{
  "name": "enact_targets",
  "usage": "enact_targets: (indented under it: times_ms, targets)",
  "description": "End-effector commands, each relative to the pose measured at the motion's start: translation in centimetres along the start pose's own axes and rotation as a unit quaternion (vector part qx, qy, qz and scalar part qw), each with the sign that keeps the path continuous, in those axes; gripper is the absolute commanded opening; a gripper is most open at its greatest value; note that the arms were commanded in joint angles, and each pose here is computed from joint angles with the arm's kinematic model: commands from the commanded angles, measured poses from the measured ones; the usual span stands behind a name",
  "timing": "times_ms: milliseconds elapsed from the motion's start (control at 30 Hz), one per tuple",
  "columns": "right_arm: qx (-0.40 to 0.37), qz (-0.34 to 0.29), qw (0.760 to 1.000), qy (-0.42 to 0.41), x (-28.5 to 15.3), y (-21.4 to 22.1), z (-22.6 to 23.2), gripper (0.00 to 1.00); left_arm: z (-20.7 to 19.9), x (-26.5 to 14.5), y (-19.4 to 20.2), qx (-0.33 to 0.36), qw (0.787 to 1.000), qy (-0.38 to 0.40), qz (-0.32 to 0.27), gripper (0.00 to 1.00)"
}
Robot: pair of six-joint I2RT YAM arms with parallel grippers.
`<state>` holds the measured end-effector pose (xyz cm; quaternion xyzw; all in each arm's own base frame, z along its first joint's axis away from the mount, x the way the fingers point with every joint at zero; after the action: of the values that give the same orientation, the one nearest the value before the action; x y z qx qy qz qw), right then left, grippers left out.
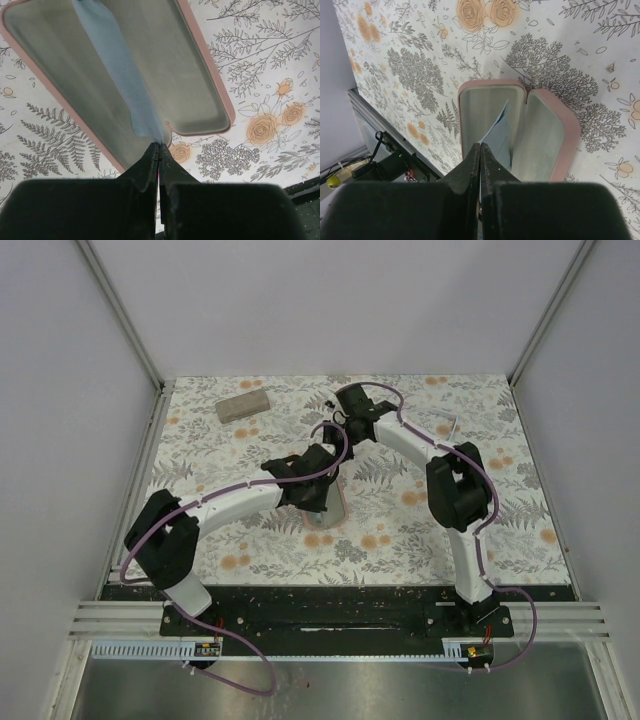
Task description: Organize the sunglasses
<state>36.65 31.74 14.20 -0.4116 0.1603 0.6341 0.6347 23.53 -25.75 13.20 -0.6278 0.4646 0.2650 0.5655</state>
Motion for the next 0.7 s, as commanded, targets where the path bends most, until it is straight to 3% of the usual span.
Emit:
enact_targets:
  times_ms: [0, 667]
  targets:
    - [-0.018, 0.007, 1.000, 0.009, 0.3, -0.5, 0.1, 0.00, -1.8, 0.6, -2.0, -0.015, 0.999, 0.027, -0.020, 0.00]
    - [-0.009, 0.043, 0.998, 0.043, 0.7, -0.8, -3.8, 0.00, -4.7, 4.3, -3.2, -0.035, 0.997, 0.064, 0.005, 0.00]
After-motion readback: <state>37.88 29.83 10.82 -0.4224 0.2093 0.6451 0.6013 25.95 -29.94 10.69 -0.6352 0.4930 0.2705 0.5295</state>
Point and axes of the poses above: each gripper's point midway between its finger pads, its own x axis out along the fingers, its own z axis along the line the jaws close on, y = z × x, the point moved 5 cm from there along -x, back along the fingers, and after that the axes turned 6 degrees about -x, right-handed, at the moved point
